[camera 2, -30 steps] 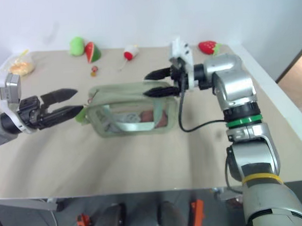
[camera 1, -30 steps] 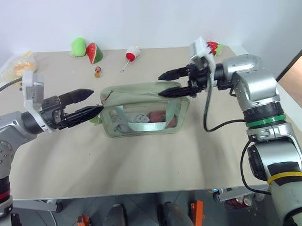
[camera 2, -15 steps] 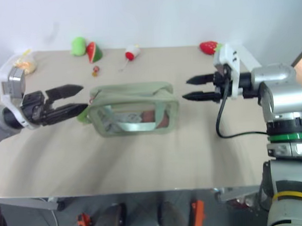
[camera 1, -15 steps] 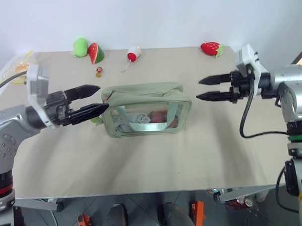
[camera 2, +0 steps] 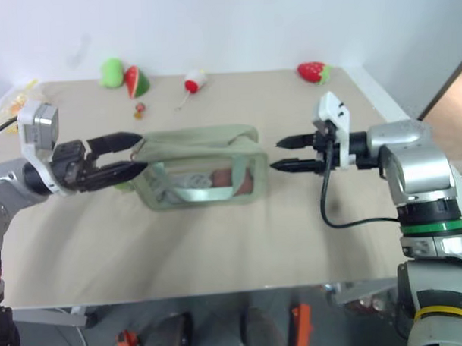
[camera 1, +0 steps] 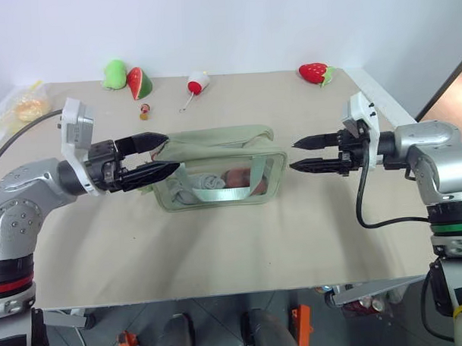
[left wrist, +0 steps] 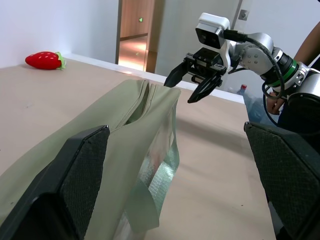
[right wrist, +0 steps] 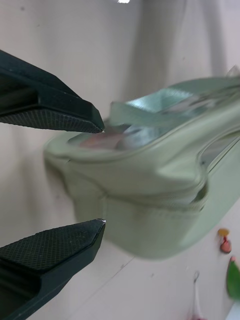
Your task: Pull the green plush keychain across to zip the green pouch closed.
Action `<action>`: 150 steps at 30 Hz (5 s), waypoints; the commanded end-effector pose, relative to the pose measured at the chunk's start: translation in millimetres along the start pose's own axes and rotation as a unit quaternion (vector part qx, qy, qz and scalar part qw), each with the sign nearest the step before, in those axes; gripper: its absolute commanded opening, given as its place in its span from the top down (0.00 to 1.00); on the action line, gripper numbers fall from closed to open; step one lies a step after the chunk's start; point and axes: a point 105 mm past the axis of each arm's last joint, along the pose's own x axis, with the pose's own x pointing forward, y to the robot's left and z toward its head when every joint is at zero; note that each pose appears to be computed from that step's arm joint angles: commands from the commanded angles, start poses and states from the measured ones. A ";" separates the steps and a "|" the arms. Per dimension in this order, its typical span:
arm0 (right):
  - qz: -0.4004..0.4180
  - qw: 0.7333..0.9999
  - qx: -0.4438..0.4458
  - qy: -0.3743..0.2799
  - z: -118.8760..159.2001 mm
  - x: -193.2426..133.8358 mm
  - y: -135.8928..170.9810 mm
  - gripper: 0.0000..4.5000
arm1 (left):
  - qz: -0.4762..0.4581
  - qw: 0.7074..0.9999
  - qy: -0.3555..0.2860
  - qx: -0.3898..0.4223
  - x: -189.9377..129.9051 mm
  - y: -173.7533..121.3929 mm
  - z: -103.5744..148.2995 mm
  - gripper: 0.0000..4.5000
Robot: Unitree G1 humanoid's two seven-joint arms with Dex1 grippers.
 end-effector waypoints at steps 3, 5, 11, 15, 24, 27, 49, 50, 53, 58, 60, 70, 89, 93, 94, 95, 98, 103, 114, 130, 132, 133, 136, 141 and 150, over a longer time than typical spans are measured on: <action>0.022 0.999 -0.027 -0.017 17.5 12.2 4.5 0.38 | 0.009 1.000 -0.014 0.017 -1.5 0.4 6.9 0.00; 0.028 0.999 -0.026 -0.019 17.9 16.7 4.3 0.38 | 0.012 1.000 -0.015 0.014 -1.8 0.4 5.4 0.00; 0.023 0.999 -0.025 -0.033 20.1 20.7 -1.3 0.81 | 0.018 0.999 -0.022 0.016 -3.6 -1.8 6.8 0.00; 0.027 0.999 -0.025 -0.035 20.0 19.7 -0.4 0.99 | 0.038 0.999 -0.033 0.018 -8.8 2.6 11.0 0.00; 0.023 0.999 -0.018 -0.028 13.4 21.5 -0.7 0.99 | 0.183 0.982 -0.010 -0.041 -65.6 38.5 -21.4 0.00; 0.017 0.999 -0.017 -0.025 11.1 22.0 -1.9 0.99 | 0.199 0.978 -0.002 -0.055 -78.5 39.0 -27.9 0.00; 0.008 0.999 -0.021 -0.025 7.2 22.5 -1.1 0.99 | 0.193 0.978 0.050 -0.067 -71.7 44.2 -62.3 0.00; 0.007 0.999 -0.021 -0.025 7.1 22.2 -1.2 1.00 | 0.194 0.978 0.050 -0.065 -70.4 45.5 -62.7 0.06; 0.004 0.999 -0.021 -0.025 7.4 21.3 -1.3 1.00 | 0.191 0.978 0.048 -0.063 -66.8 46.8 -63.3 0.23; 0.001 0.999 -0.021 -0.026 7.6 20.7 -1.1 1.00 | 0.156 0.984 0.048 -0.065 -54.5 40.0 -63.0 0.65; 0.000 0.999 -0.021 -0.027 7.2 20.9 -1.0 1.00 | 0.145 0.986 0.044 -0.066 -50.5 38.8 -61.4 0.81; -0.001 0.999 -0.019 -0.026 4.3 22.0 1.3 1.00 | 0.165 0.984 0.042 -0.048 -45.9 47.3 -53.7 1.00; -0.010 0.999 -0.021 -0.026 5.2 21.3 0.6 1.00 | 0.011 0.993 -0.004 0.116 51.6 28.6 29.0 1.00; -0.012 0.999 -0.020 -0.026 4.7 20.3 1.5 1.00 | -0.017 0.991 0.012 0.129 66.4 25.1 23.6 1.00; -0.013 0.999 -0.020 -0.026 4.7 20.0 1.5 1.00 | -0.022 0.991 0.015 0.131 69.1 24.8 22.2 1.00; -0.014 0.999 -0.020 -0.026 4.7 19.6 1.5 1.00 | -0.026 0.991 0.019 0.133 71.1 24.6 20.7 1.00; -0.017 0.999 -0.020 -0.025 4.6 19.3 1.3 1.00 | -0.033 0.990 0.031 0.131 73.5 25.1 15.1 1.00; -0.019 0.999 -0.019 -0.026 4.8 19.0 1.1 1.00 | -0.030 0.993 0.038 0.108 66.2 27.3 13.5 0.72; -0.013 0.999 -0.020 -0.028 5.9 22.9 0.6 1.00 | -0.004 0.992 0.041 0.121 41.6 30.9 19.3 0.18; -0.005 0.999 -0.017 -0.028 4.0 25.8 4.0 1.00 | 0.045 0.993 -0.010 0.104 2.0 34.4 46.3 0.18; -0.006 0.999 -0.016 -0.028 3.6 25.4 4.1 1.00 | 0.054 0.993 0.019 0.104 -5.0 36.8 34.6 0.18; -0.006 0.999 -0.016 -0.028 3.4 25.2 4.2 1.00 | 0.056 0.993 0.031 0.101 -8.0 37.6 29.0 0.18; -0.007 0.999 -0.016 -0.027 2.6 24.8 4.2 1.00 | 0.069 0.990 0.084 0.092 -21.6 41.6 4.0 0.18; -0.008 0.999 -0.016 -0.027 2.1 24.3 4.7 1.00 | 0.093 0.987 0.114 0.070 -38.3 49.8 -15.9 0.18; -0.009 0.999 -0.015 -0.027 1.3 23.2 5.6 1.00 | 0.099 0.986 0.122 0.049 -41.2 52.4 -31.4 0.18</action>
